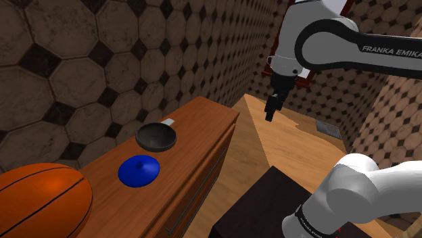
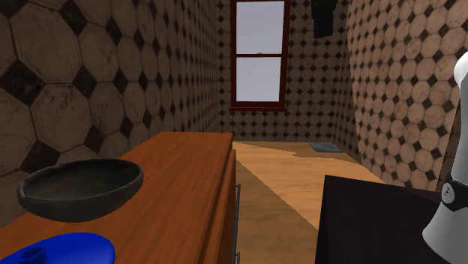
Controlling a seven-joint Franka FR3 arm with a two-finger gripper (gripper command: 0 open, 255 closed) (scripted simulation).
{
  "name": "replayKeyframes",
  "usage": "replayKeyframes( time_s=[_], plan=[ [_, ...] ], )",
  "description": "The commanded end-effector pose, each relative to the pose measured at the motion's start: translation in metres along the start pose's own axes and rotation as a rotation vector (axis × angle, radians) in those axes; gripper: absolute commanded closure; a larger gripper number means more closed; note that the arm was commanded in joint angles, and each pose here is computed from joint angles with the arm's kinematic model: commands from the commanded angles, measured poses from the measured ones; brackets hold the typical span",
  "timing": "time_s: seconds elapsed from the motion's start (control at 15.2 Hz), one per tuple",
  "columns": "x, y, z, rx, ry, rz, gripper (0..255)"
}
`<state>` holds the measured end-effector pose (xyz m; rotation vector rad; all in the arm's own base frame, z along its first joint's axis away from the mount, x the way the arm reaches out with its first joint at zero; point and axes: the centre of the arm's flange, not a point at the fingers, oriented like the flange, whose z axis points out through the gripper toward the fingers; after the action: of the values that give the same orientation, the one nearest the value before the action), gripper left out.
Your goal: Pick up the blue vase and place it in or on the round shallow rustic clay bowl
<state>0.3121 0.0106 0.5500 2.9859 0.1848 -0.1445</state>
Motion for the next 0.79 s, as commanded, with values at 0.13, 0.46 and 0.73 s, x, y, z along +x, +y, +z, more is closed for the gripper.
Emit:
replayKeyframes(
  time_s=[0.13, 0.46, 0.73],
  plan=[
    [0.016, -0.016, 0.009, 0.01, 0.004, 0.001, 0],
    [0.057, -0.058, 0.032, 0.035, 0.014, 0.003, 0],
    [0.09, -0.091, 0.049, 0.055, 0.022, 0.005, 0]
  ],
)
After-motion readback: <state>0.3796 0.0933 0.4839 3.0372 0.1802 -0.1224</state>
